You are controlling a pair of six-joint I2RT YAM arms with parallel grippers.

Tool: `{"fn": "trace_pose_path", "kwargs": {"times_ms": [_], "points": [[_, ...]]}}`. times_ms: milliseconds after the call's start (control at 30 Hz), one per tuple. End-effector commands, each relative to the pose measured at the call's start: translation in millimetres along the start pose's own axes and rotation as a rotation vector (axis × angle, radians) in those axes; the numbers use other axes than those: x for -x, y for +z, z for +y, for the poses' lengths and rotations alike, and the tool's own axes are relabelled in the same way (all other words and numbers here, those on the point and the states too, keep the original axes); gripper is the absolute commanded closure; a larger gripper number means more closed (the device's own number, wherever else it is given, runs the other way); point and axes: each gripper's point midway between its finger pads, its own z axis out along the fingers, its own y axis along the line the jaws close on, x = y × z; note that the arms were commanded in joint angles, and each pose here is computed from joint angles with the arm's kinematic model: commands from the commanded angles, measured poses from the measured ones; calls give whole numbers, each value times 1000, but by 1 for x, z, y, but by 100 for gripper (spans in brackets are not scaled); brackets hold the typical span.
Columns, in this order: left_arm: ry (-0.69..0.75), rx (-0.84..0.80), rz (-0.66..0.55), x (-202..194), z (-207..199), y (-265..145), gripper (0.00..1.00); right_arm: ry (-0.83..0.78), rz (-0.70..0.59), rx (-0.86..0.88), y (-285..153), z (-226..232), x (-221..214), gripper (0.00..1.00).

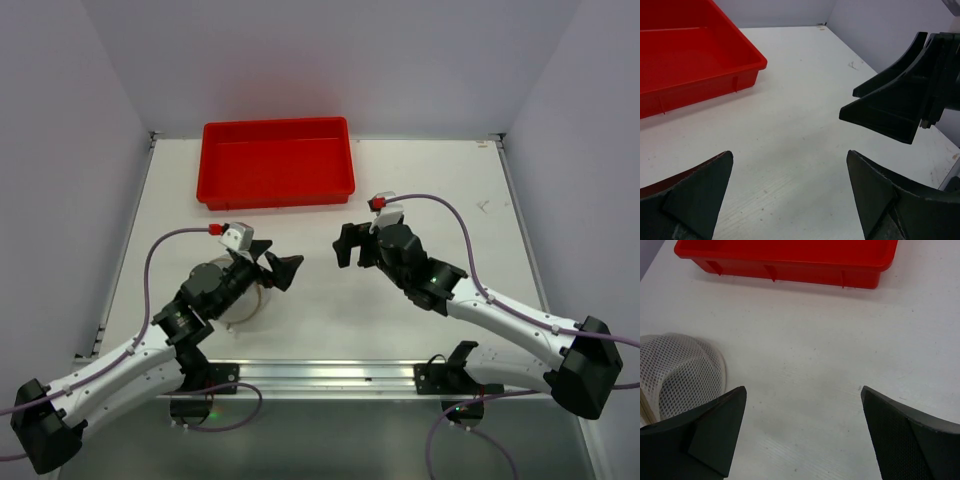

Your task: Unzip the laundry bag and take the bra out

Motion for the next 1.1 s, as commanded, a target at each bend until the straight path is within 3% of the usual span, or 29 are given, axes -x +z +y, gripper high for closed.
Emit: {"fn": "trace_pose_path", "kwargs": {"times_ms": [0,200,333,467,667,867,1067], "points": [[2,4,-50,10,0,-1,0,8,-49,25,-2,6,14,1],[-20,152,-46,11,25,-3,0,-13,-41,46,-2,10,14,1],[-60,387,-15,24,55,-9,0,-34,-32,103,-1,19,11,2],[-142,610,17,36,79,-33,1,-42,-4,172,1,32,3,2],[-147,852,69,44,105,-80,2,-52,38,173,7,34,-4,2],[-227,796,112,8,101,-77,4,-30,56,231,3,45,-6,2],[-211,815,180,-27,108,-55,6,-42,62,208,10,41,-12,2]]}}
